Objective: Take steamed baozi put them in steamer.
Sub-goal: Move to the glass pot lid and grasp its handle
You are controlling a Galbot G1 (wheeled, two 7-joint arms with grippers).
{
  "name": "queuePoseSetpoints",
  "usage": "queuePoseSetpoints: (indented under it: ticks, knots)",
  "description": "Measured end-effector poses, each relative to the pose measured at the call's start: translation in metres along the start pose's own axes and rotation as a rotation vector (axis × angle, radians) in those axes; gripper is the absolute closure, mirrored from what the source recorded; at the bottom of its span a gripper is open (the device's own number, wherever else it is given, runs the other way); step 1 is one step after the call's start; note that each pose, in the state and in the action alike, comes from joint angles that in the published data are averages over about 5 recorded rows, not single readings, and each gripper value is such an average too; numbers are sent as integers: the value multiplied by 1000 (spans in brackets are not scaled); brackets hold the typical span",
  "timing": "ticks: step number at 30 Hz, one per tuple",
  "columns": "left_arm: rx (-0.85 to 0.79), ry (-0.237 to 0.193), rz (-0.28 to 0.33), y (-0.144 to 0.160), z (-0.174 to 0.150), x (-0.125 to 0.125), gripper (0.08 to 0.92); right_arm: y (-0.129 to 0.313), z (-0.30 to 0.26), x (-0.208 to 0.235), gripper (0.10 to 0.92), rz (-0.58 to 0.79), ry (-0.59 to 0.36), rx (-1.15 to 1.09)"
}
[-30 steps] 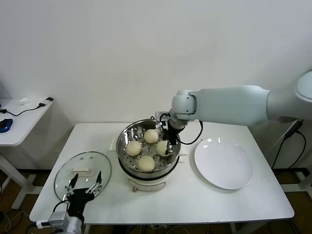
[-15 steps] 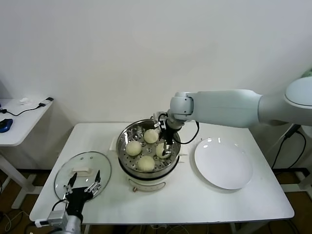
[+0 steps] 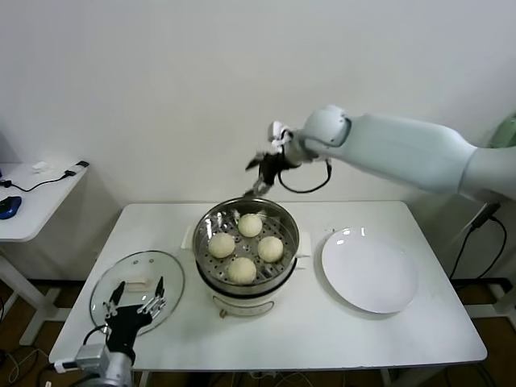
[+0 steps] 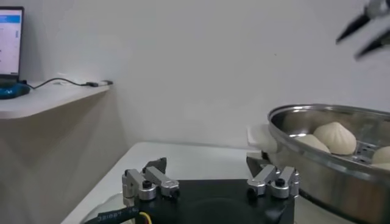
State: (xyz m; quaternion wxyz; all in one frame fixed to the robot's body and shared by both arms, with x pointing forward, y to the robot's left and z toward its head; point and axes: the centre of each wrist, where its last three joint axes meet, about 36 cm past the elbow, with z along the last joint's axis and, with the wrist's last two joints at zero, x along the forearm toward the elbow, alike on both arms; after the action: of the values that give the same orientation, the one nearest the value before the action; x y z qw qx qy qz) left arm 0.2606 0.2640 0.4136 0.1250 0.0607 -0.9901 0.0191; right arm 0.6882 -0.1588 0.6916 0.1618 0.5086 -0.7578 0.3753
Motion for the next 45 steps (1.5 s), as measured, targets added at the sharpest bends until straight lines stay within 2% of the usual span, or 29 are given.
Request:
queuePoseSetpoints:
  ticks: [9,19,27,33,45]
  knots:
    - [-26,5,-2,5,1,-10,177,17,86,38,199,377,-148,-188]
    - [-75,-9,-27,13,5,-22,177,105,199,42,199,662,-259,-413]
    - [-141,-26,-67,21,13,-25,177,196,260,32,200,812,-326,-601]
    - [-214,-47,-87,25,21,-29,177,264,299,32,200,901,-325,-722]
    - [-459,-142,-154,44,37,-40,177,382,336,21,200,965,-274,-860]
